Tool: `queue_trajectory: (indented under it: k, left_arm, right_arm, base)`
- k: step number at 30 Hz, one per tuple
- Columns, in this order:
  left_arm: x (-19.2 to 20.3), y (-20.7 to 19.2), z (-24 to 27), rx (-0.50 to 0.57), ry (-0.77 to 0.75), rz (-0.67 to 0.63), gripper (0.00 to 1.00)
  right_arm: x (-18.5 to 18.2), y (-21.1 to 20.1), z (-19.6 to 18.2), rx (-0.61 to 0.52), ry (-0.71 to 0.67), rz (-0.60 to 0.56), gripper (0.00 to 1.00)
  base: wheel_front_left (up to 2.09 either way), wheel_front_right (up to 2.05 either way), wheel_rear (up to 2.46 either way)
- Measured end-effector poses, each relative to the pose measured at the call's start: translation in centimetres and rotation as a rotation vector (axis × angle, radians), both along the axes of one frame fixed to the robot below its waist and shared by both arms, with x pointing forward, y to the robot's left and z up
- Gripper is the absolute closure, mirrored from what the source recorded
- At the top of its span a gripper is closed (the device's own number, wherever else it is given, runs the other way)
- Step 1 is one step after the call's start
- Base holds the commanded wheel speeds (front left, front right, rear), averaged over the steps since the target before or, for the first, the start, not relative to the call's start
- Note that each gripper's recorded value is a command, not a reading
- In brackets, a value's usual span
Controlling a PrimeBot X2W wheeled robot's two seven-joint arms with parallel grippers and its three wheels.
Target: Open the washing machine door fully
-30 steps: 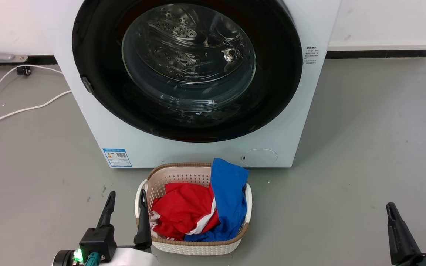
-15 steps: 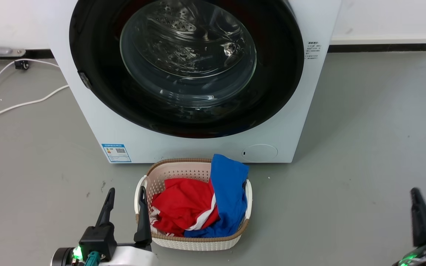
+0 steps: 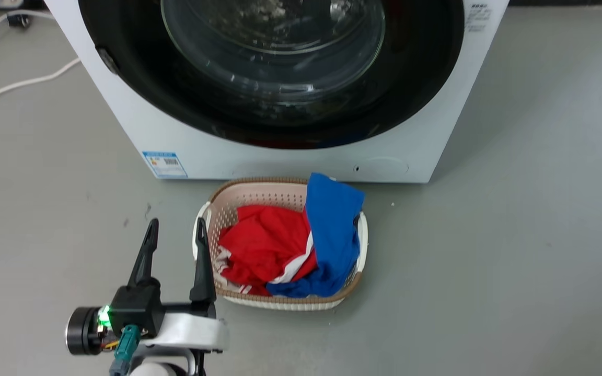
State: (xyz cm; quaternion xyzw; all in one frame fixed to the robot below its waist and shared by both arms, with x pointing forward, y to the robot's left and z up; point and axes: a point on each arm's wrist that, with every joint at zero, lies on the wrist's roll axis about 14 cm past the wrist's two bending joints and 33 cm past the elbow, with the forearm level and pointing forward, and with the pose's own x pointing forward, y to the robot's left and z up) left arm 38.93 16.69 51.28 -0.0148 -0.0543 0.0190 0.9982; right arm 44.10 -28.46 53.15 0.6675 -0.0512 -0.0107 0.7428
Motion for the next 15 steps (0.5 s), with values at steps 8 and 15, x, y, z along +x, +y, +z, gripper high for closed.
queue_trajectory:
  k: [8, 15]
  left_arm:
    - [2.7, 0.3, -0.7, 0.015, 0.005, 0.014, 0.0]
    - [5.1, 0.1, -2.6, 0.018, 0.036, 0.013, 0.0]
  right_arm:
    - [6.9, -0.3, 1.4, -0.086, -0.016, 0.082, 1.0]
    - [12.9, 0.6, 1.7, -0.141, -0.022, 0.175, 1.0]
  base:
    - [0.0, 0.0, 0.0]
    - [0.0, 0.0, 0.0]
